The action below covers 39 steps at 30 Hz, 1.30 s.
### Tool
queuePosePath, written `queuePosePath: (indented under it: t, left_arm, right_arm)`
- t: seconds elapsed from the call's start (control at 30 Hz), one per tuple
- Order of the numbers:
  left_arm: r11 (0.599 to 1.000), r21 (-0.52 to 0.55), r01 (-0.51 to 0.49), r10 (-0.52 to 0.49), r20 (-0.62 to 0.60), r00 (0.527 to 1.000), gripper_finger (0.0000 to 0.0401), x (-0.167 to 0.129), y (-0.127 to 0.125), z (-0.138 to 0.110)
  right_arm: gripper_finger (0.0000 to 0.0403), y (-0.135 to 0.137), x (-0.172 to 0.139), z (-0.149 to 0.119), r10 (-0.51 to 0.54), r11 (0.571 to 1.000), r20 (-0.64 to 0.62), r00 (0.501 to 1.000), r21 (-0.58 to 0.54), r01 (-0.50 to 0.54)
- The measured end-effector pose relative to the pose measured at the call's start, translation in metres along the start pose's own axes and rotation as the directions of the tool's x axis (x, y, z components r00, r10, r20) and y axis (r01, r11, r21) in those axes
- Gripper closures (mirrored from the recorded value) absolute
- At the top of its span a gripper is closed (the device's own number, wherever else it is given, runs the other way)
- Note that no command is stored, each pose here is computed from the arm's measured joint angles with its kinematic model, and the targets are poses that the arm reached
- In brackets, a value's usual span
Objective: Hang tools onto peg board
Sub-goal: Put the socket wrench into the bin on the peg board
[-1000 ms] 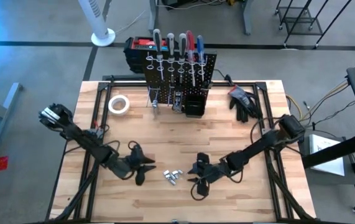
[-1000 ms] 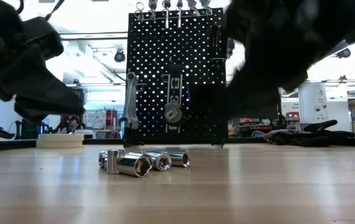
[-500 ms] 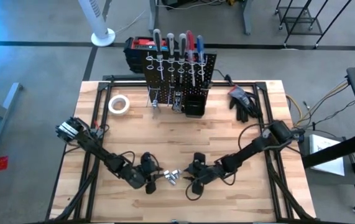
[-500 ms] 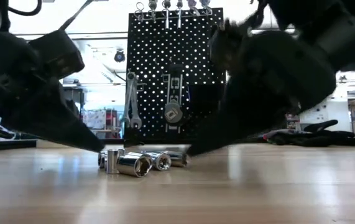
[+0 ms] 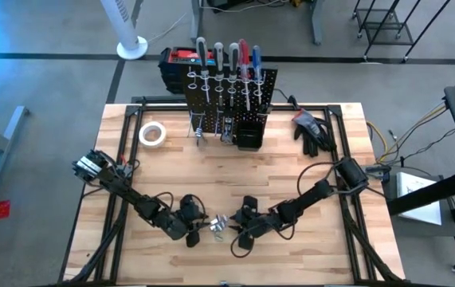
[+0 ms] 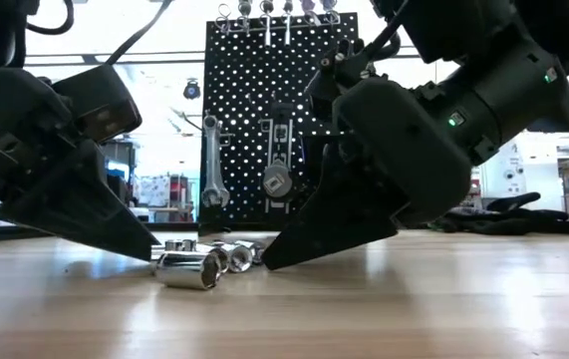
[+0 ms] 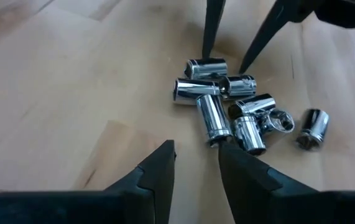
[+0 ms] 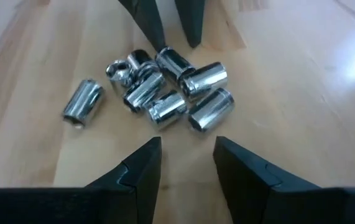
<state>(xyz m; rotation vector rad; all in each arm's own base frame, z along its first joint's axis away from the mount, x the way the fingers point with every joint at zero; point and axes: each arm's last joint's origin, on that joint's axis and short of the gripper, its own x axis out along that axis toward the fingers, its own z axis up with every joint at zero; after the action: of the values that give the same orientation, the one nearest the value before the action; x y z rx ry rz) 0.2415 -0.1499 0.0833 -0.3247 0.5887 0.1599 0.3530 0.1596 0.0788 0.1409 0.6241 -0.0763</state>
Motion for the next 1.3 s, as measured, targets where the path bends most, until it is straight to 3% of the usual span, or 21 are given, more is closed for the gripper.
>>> queuePosePath:
  t: [0.9,1.07,1.3]
  left_arm:
    - [1.0,-0.001,-0.001,0.001,0.0,1.0,0.0287,0.0,0.0004,-0.0001]
    - [1.0,0.019,-0.002,0.002,-0.001,1.0,0.0287,0.0001,0.0005,-0.0001]
    - [1.0,0.021,-0.008,0.008,0.001,1.0,0.0287,0.0012,0.0021,0.001]
  right_arm:
    - [0.0348,-0.0007,-0.0009,0.003,-0.002,1.0,0.013,1.0,-0.023,0.002]
    - [0.0319,-0.0048,0.0006,0.006,-0.033,0.999,0.037,0.999,-0.018,0.033]
    - [0.0239,-0.0082,0.002,0.008,-0.043,0.998,0.043,0.998,0.049,0.041]
